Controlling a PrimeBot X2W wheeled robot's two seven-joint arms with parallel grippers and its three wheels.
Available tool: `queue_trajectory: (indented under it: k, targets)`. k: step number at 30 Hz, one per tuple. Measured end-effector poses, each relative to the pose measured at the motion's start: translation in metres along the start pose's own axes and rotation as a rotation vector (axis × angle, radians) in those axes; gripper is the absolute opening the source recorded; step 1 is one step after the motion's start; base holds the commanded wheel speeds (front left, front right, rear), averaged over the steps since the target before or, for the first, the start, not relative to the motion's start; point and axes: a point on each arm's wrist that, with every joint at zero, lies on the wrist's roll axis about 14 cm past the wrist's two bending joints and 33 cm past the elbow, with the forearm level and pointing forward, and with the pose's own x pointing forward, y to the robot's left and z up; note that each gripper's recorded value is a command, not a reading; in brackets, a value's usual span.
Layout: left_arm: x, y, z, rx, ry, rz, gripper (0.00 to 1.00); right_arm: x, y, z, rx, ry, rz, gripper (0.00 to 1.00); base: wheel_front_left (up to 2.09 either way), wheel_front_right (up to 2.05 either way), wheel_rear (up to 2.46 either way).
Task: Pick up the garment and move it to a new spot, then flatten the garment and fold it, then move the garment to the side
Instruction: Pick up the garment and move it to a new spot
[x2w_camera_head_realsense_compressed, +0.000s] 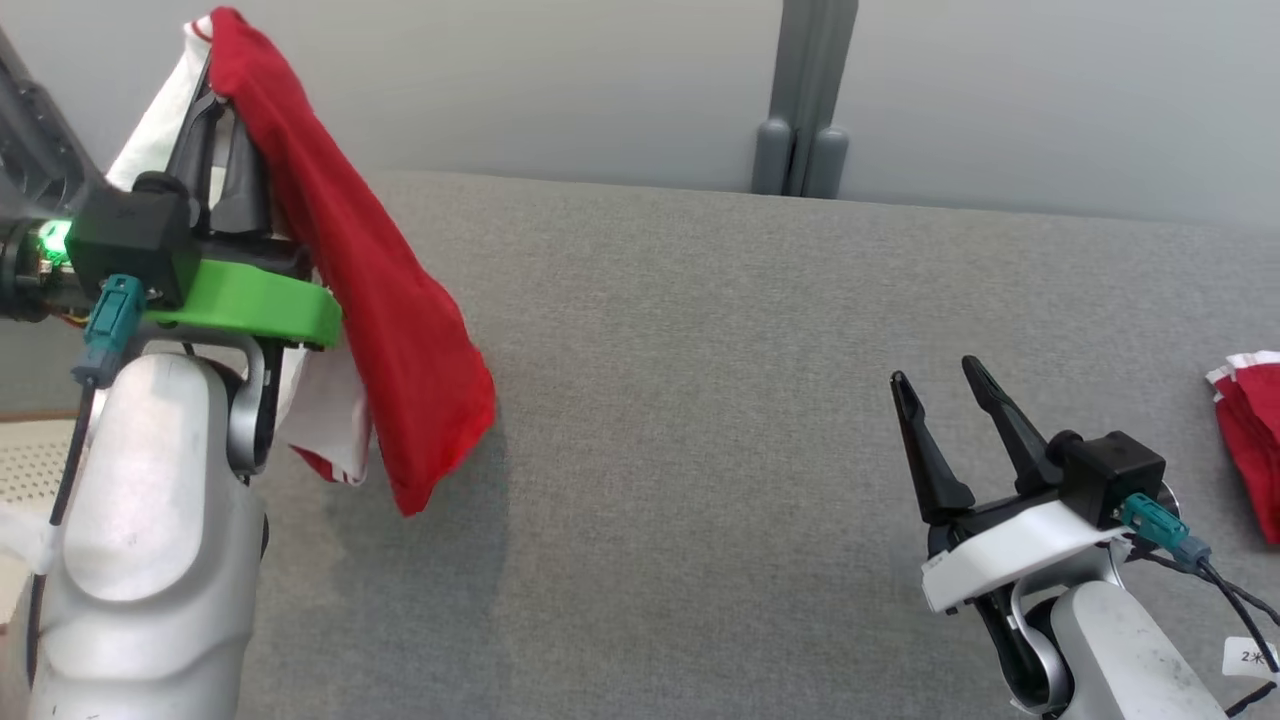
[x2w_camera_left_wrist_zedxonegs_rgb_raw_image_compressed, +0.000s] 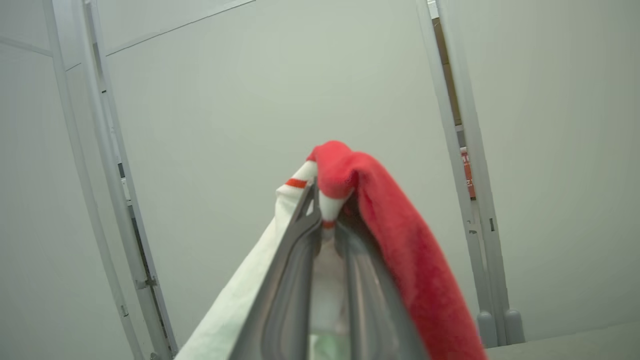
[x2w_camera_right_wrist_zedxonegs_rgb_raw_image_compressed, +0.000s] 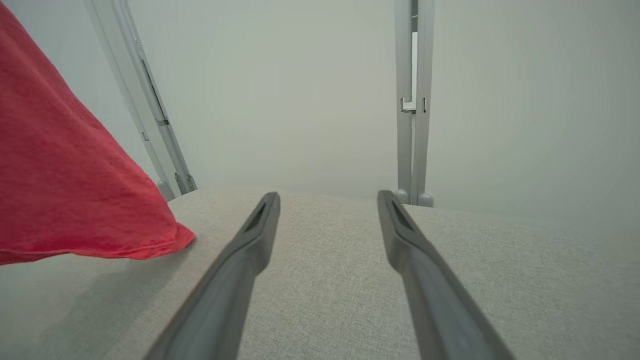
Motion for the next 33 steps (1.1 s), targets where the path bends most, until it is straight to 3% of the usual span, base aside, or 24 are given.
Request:
queue_trajectory:
  k: [14,20,29,33]
  targets:
    - [0.015,-0.151,0.09,-0.191,-0.182,-0.362,0.0,-0.045,-0.047,0.033,-0.036,-0.081,-0.18,1.0,0.0,0.0,0.0]
    - [0.025,-0.174,0.098,-0.227,-0.181,-0.38,0.0,-0.061,-0.065,0.04,-0.048,-0.097,-0.246,1.0,0.0,0.0,0.0]
    - [0.058,-0.18,0.084,-0.149,-0.178,-0.366,0.0,-0.078,-0.093,0.038,-0.05,-0.09,-0.34,1.0,0.0,0.0,0.0]
    - [0.061,-0.214,0.068,-0.145,-0.138,-0.446,0.0,-0.078,-0.1,0.035,-0.047,-0.083,-0.36,1.0,0.0,0.0,0.0]
